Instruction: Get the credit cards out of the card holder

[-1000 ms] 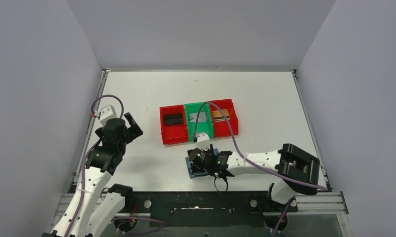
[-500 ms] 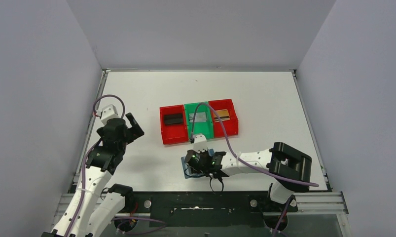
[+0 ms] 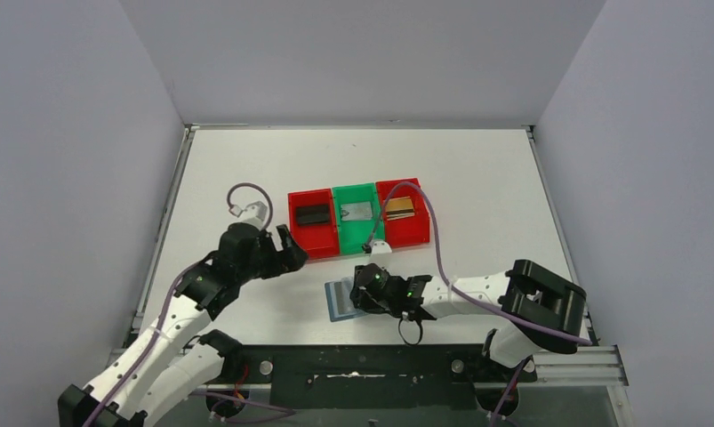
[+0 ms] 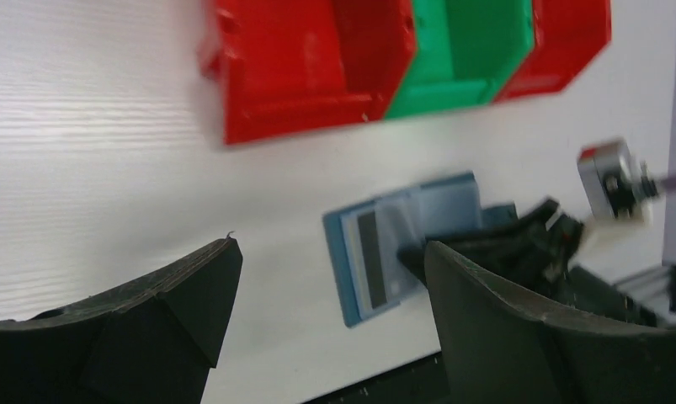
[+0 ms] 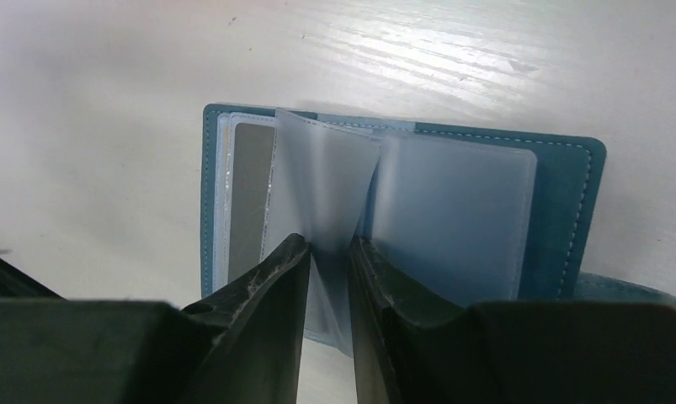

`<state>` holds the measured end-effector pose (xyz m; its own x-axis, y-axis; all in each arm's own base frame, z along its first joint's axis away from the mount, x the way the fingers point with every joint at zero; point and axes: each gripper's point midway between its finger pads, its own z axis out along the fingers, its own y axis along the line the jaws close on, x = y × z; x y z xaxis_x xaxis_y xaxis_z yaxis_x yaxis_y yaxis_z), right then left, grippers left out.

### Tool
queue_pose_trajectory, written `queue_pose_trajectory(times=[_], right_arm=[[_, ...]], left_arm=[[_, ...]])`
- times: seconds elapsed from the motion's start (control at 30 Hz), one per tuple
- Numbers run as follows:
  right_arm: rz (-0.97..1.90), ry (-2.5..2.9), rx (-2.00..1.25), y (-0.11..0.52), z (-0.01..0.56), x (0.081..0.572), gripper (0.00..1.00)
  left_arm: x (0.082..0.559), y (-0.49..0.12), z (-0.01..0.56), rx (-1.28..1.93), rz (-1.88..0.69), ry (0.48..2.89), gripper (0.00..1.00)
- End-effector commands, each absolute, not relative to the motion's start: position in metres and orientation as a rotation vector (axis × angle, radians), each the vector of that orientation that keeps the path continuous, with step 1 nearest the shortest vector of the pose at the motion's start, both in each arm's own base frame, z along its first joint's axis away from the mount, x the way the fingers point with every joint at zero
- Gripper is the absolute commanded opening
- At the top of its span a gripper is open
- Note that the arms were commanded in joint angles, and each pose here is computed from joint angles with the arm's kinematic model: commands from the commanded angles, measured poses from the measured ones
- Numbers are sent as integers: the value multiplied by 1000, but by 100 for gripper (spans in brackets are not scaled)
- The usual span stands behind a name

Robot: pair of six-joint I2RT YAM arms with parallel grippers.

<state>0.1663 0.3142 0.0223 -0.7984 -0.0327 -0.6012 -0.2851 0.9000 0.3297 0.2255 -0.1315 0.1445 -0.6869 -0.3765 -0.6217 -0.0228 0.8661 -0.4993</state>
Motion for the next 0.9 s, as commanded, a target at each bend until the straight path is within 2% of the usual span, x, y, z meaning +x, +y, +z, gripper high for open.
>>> queue_pose_trajectory(times=[0.0, 0.23, 0.63, 0.87], right_arm=[[877, 2372, -79, 336, 47, 174, 23], [994, 2349, 61, 329, 41, 176, 18], [1082, 2304, 238, 309, 31, 177, 19], [1083, 2293, 300, 302, 29, 178, 26]], left_arm=[[209, -199, 160, -149, -807, 2244, 80], [188, -252, 138, -85, -876, 2287, 76], [190, -289, 105, -158, -993, 2283, 76], [191, -295, 78, -168, -951, 2336, 73]])
